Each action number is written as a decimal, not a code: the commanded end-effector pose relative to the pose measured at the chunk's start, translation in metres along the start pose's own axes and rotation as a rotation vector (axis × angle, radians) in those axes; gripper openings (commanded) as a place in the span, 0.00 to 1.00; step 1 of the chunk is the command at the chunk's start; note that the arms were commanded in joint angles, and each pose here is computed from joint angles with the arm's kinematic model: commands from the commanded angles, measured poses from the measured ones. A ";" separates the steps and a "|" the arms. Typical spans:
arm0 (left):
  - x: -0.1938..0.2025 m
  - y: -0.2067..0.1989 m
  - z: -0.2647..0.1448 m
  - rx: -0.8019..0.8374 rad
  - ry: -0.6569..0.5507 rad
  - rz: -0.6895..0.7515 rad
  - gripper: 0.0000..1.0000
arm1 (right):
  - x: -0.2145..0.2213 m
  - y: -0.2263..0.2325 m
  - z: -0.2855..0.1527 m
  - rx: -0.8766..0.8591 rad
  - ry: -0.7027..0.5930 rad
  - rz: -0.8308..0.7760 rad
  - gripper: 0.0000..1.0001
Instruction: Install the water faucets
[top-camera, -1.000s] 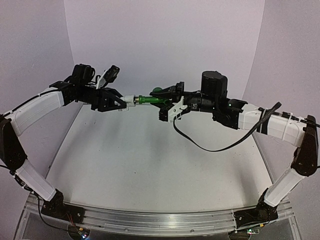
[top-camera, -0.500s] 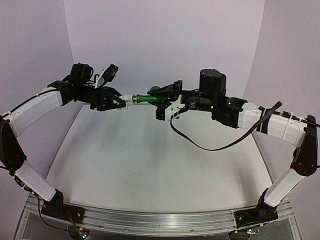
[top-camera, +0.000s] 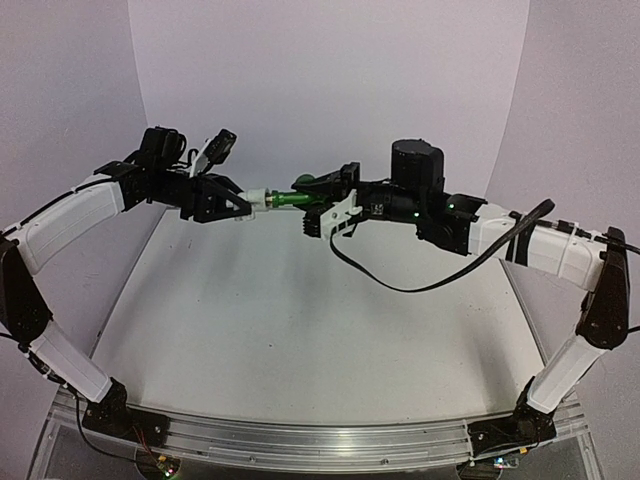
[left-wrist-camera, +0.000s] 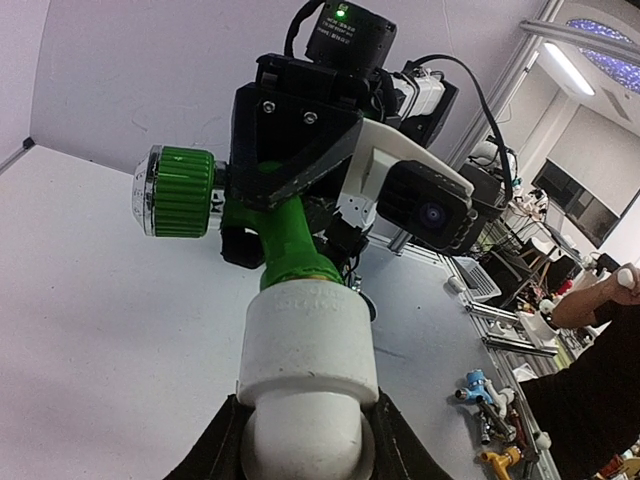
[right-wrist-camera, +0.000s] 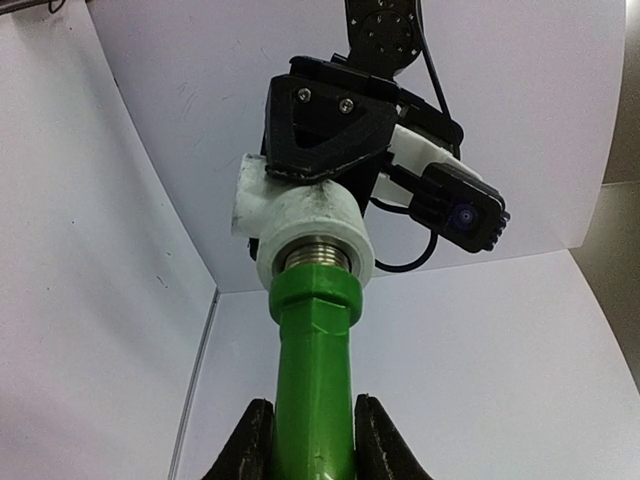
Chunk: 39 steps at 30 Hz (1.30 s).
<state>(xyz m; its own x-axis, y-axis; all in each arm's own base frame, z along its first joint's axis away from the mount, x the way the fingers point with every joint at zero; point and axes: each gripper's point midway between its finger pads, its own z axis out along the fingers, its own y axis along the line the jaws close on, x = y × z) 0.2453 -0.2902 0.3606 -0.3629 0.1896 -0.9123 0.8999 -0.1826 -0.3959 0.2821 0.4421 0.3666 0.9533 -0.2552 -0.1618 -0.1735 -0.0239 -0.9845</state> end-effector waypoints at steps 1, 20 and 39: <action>-0.025 -0.013 -0.001 -0.055 -0.013 0.120 0.00 | -0.018 -0.015 0.009 0.019 -0.018 0.035 0.00; -0.030 -0.019 0.016 -0.149 0.011 0.209 0.00 | -0.058 -0.025 0.011 -0.066 -0.126 0.228 0.00; -0.022 -0.022 0.014 -0.209 0.032 0.327 0.00 | -0.087 -0.036 0.002 -0.176 -0.254 0.441 0.00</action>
<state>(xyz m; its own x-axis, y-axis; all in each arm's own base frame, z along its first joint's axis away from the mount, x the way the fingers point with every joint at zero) 0.2262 -0.2936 0.3796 -0.1904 0.2052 -0.9600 0.9770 -0.0560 -0.2058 0.2619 0.4414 0.3805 0.8028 -0.2834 -0.5247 -0.5644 -0.0773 -0.8219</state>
